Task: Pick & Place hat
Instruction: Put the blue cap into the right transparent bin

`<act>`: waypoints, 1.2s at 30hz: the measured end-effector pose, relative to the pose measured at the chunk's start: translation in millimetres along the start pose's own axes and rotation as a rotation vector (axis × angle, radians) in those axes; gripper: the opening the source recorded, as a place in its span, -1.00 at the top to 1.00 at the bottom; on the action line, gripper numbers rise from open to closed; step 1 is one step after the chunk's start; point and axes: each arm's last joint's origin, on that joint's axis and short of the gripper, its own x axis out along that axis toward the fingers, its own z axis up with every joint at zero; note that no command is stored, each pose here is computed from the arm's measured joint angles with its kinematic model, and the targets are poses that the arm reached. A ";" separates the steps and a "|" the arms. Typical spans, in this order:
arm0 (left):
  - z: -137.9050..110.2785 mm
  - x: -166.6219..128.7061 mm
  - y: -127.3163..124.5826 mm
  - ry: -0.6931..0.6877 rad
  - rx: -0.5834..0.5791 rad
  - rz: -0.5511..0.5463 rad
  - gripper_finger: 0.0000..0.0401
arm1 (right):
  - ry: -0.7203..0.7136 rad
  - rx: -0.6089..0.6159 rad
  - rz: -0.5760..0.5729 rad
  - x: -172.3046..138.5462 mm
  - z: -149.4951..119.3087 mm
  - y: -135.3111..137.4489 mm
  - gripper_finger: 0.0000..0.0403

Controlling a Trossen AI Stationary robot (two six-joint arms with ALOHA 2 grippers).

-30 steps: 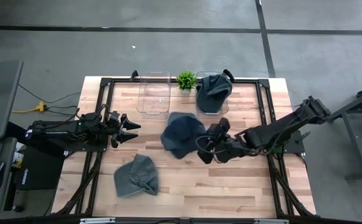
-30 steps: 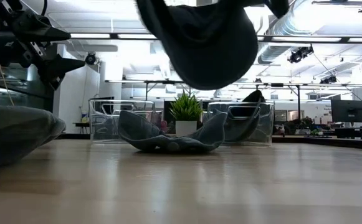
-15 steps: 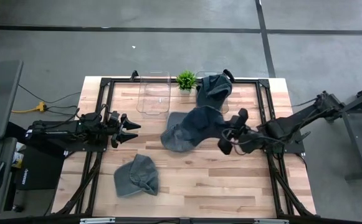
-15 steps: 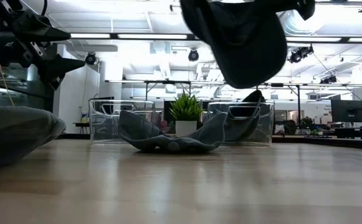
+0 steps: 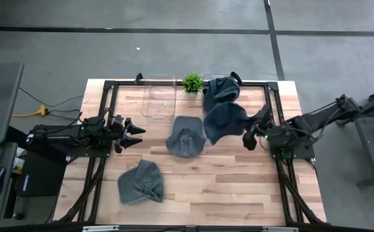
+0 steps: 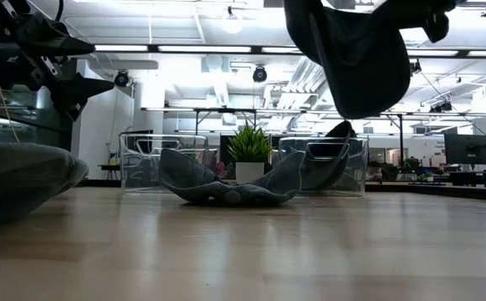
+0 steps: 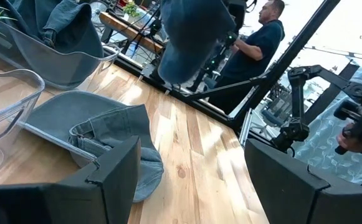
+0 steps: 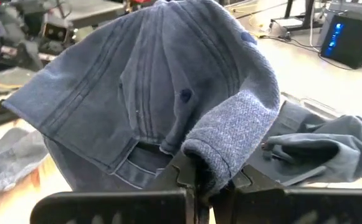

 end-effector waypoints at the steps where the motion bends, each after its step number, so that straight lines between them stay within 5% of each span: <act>1: 0.0 0.0 0.0 0.000 0.000 0.000 -0.33 | -0.005 0.007 -0.005 -0.7 1.1 -2.9 0.95; 14: 0.0 0.0 0.0 0.000 0.000 0.000 -0.33 | -0.065 0.241 -0.087 16.6 17.5 -21.3 0.95; 36: 0.0 0.0 0.0 0.000 0.000 0.001 -0.33 | -0.056 0.662 -0.369 97.9 60.2 -60.6 0.95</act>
